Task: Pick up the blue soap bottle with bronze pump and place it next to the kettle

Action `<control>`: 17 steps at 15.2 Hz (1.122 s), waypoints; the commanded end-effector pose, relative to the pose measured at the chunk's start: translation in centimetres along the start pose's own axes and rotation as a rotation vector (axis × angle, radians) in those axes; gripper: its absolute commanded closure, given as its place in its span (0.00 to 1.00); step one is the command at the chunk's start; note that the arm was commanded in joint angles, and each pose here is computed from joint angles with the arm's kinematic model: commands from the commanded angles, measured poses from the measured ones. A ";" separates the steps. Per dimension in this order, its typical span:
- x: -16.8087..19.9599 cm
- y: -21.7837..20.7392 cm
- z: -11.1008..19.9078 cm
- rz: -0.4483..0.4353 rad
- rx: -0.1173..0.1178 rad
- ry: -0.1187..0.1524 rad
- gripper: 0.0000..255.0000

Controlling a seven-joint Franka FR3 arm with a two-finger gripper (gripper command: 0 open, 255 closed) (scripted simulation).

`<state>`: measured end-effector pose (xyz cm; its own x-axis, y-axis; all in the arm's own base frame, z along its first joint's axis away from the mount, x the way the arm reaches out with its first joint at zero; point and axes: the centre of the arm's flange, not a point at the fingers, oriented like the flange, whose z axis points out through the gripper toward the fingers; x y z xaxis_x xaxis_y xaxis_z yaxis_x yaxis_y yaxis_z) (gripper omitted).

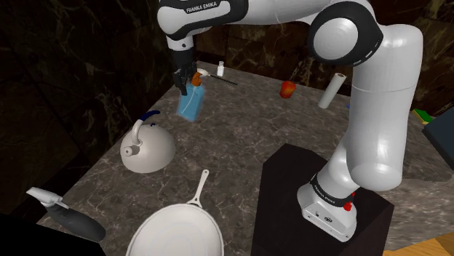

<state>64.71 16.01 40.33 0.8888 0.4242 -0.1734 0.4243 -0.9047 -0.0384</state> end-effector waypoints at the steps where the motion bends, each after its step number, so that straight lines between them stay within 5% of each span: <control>1: 0.1 0.0 1.0 0.000 0.000 0.001 1.00; 7: 0.7 0.1 4.2 0.000 0.000 0.001 1.00; 15: 0.7 0.1 4.4 0.000 0.000 0.001 1.00; 16: 0.7 0.1 4.4 0.000 0.000 0.001 0.00; 17: 0.7 0.1 4.4 0.000 0.000 0.001 0.00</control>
<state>64.65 16.06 35.93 0.8890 0.4243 -0.1721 0.4244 -0.9047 -0.0382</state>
